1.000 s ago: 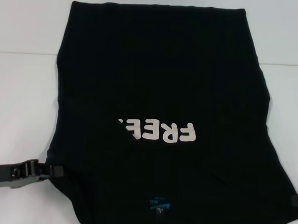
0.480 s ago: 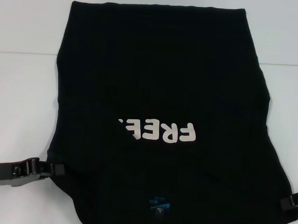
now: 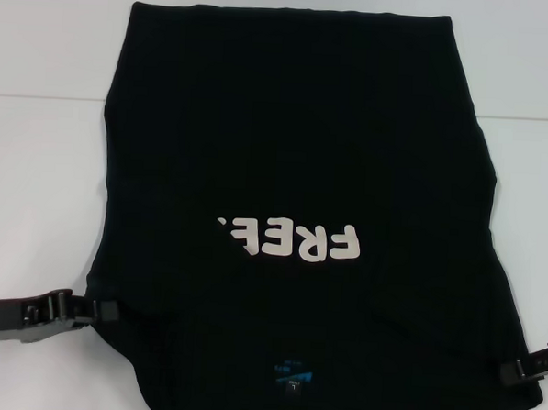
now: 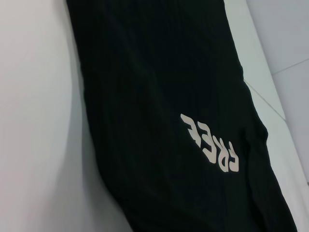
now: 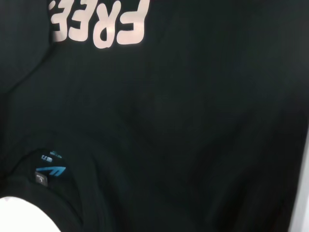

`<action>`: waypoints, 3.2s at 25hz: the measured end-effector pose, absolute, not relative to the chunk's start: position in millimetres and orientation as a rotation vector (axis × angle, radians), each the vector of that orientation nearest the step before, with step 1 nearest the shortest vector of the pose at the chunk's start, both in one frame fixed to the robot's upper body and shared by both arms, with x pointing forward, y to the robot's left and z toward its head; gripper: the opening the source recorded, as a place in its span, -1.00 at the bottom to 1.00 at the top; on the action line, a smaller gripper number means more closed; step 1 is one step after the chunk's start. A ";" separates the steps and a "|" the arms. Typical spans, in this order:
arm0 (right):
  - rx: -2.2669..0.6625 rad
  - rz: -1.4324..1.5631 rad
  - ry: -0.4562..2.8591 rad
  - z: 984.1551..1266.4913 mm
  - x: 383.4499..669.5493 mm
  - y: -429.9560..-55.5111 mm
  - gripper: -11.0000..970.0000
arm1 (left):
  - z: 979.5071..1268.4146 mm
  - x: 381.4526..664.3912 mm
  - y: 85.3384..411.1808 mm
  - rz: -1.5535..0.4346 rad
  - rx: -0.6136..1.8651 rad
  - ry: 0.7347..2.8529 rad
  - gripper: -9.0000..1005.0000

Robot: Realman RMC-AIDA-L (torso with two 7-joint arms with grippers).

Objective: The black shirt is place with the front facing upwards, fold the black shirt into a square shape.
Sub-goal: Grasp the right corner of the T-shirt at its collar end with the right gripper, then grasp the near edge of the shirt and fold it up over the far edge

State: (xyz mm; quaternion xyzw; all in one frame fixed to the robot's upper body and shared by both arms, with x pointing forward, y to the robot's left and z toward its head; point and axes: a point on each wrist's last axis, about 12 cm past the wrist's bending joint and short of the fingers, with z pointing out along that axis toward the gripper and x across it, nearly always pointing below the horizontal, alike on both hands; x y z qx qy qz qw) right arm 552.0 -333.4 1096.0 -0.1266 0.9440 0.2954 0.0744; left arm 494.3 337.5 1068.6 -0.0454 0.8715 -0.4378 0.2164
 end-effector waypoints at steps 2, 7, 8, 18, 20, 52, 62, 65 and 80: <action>-0.373 0.877 2.835 1098.2 552.1 -337.4 0.03 | 1068.3 493.8 337.8 -1.213 -0.128 2.415 -0.94; -0.297 0.849 2.836 1104.4 548.9 -358.4 0.03 | 1068.0 493.4 338.1 -1.212 -0.129 2.416 -0.94; -0.282 0.845 2.834 1105.2 548.1 -361.8 0.03 | 1068.0 493.3 338.1 -1.212 -0.129 2.416 -0.94; -0.260 0.840 2.831 1100.2 544.8 -363.8 0.02 | 1068.3 493.5 338.7 -1.211 -0.131 2.416 -0.94; -0.263 0.839 2.832 1098.3 544.8 -361.9 0.02 | 1068.3 493.5 338.7 -1.211 -0.132 2.416 -0.94; -0.309 0.888 2.824 1093.5 546.4 -343.0 -0.88 | 1066.9 491.8 337.7 -1.217 -0.137 2.414 -0.94; -0.282 0.892 2.799 1096.0 547.5 -346.4 -0.95 | 1067.9 492.3 338.2 -1.219 -0.134 2.411 -0.94; -0.292 0.897 2.794 1096.4 548.4 -345.3 -0.94 | 1068.0 492.4 338.2 -1.219 -0.133 2.410 -0.94; -0.257 0.897 2.784 1097.0 547.7 -351.2 -0.56 | 1067.4 491.8 338.2 -1.217 -0.133 2.411 -0.94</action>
